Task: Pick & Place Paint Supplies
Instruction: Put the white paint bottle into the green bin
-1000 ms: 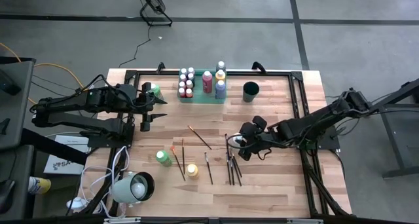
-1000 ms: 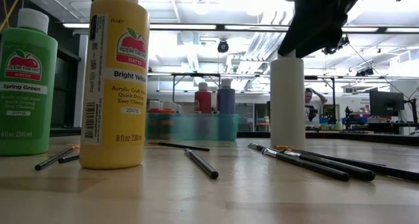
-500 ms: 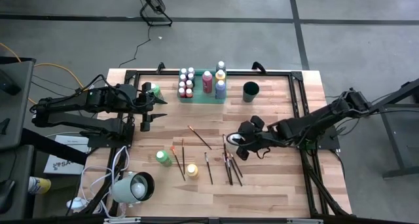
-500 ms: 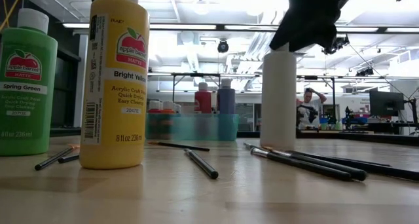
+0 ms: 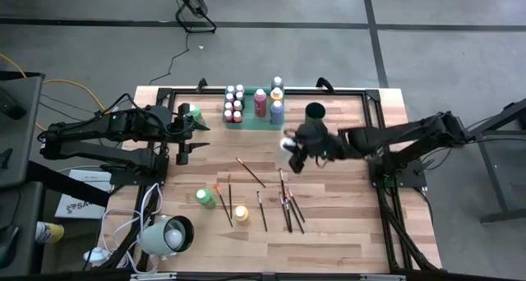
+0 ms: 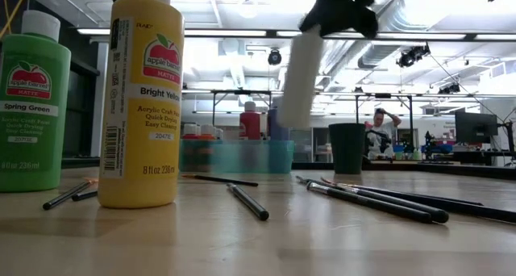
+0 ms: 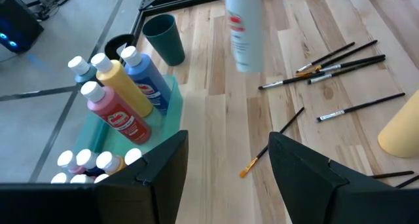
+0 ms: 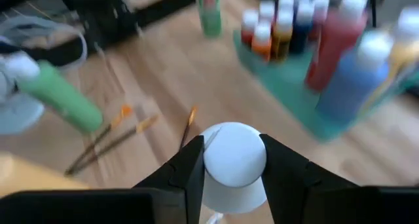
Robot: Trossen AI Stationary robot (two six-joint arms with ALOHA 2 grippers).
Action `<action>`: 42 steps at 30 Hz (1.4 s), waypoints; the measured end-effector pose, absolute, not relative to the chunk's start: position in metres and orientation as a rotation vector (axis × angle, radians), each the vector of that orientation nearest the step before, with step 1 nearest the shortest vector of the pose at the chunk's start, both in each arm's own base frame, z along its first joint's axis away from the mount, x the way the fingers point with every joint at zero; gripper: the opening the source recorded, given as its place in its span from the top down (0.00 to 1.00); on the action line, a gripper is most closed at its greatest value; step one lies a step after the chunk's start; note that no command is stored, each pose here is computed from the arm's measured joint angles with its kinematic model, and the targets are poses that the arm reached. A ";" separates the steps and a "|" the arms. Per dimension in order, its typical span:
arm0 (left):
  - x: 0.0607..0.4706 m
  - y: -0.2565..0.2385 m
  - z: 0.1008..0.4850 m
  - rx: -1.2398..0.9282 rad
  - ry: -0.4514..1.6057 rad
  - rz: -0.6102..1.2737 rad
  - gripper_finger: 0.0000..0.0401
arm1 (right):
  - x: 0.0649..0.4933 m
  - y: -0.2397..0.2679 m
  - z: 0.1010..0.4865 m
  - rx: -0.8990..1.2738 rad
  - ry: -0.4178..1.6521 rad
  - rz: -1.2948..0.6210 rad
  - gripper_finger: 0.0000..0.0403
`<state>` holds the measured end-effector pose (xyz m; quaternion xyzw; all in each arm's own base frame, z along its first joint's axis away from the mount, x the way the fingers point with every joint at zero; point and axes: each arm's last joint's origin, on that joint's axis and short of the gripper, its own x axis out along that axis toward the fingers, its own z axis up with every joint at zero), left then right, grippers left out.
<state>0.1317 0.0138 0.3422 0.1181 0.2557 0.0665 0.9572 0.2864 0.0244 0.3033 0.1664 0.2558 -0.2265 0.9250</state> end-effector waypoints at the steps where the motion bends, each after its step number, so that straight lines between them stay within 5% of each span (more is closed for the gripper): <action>1: 0.132 0.014 0.342 0.240 0.519 0.135 0.49 | 0.289 0.019 0.311 0.328 0.507 -0.458 0.71; 23: 0.132 0.014 0.343 0.236 0.510 0.152 0.49 | 0.339 -0.079 0.354 0.178 0.286 -0.431 0.71; 33: 0.132 0.015 0.343 0.223 0.513 0.174 0.49 | 0.400 -0.086 0.340 0.263 0.452 -0.767 0.71; 42: 0.132 0.015 0.343 0.218 0.513 0.175 0.48 | 0.421 -0.090 0.306 0.391 0.477 -0.846 0.71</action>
